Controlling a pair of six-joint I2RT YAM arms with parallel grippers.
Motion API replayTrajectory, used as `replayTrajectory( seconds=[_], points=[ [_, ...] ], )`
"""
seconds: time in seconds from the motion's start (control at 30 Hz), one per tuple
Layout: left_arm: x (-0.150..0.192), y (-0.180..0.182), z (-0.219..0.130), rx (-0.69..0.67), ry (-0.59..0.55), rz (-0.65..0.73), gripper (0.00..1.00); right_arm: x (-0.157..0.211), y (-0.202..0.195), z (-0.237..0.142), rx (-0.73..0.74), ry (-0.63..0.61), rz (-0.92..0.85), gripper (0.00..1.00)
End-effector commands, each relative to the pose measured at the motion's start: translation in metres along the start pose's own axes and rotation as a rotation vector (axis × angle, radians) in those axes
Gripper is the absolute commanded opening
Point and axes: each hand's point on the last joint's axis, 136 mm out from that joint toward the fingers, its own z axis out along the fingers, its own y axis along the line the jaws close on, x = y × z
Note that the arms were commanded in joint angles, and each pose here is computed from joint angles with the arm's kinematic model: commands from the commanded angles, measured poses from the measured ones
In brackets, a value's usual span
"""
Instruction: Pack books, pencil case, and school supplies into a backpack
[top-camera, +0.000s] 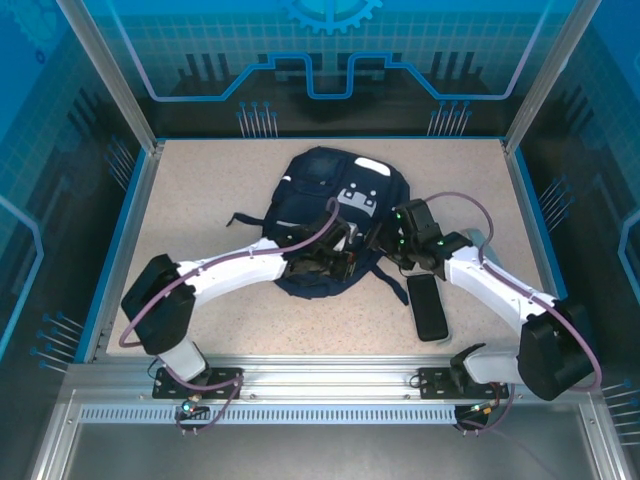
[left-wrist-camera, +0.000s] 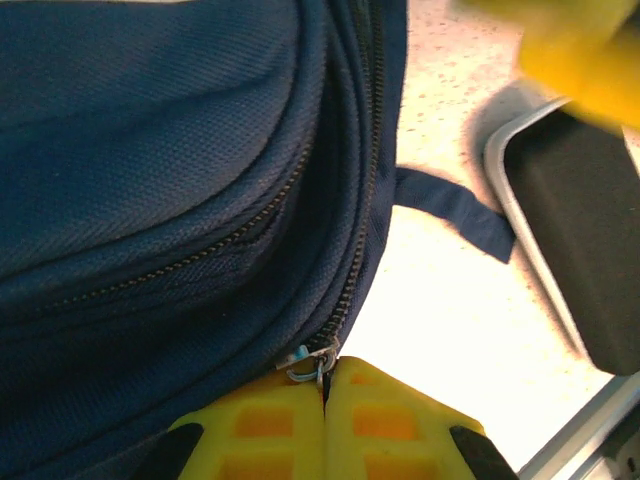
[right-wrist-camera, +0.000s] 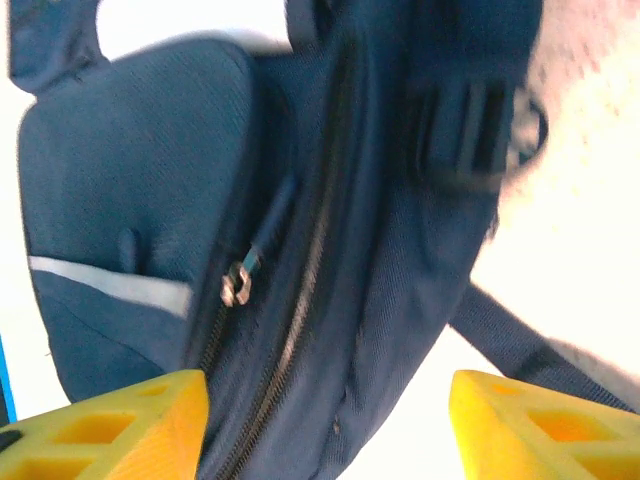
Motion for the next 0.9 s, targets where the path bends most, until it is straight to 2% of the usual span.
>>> replayTrajectory(
  seconds=[0.0,0.13,0.37,0.53,0.63,0.7,0.8,0.87],
  points=[
    [-0.019,-0.032,-0.004,0.113,-0.035,0.03,0.0,0.014,0.006,0.0,-0.089,0.063,0.156,0.57],
    [-0.017,-0.03,-0.003,0.102,-0.027,0.035,0.0,0.017,0.006,0.007,-0.103,0.079,0.198,0.47],
    [-0.009,-0.023,-0.003,0.081,-0.006,0.036,0.0,0.014,0.024,0.016,-0.201,0.084,0.195,0.46],
    [-0.009,-0.025,-0.004,0.089,-0.007,0.039,0.0,0.017,0.019,0.023,-0.193,0.1,0.21,0.47],
    [-0.011,-0.028,-0.006,0.096,-0.014,0.042,0.0,0.024,0.017,0.033,-0.192,0.137,0.233,0.42],
    [-0.012,-0.027,-0.008,0.089,-0.016,0.046,0.0,0.026,0.014,0.039,-0.185,0.147,0.248,0.34],
    [-0.01,-0.019,-0.011,0.052,-0.015,0.053,0.0,0.023,0.005,0.044,-0.148,0.122,0.251,0.22],
    [-0.007,-0.01,-0.014,0.011,-0.009,0.06,0.0,0.017,-0.002,0.044,-0.113,0.089,0.242,0.18]
  ],
)
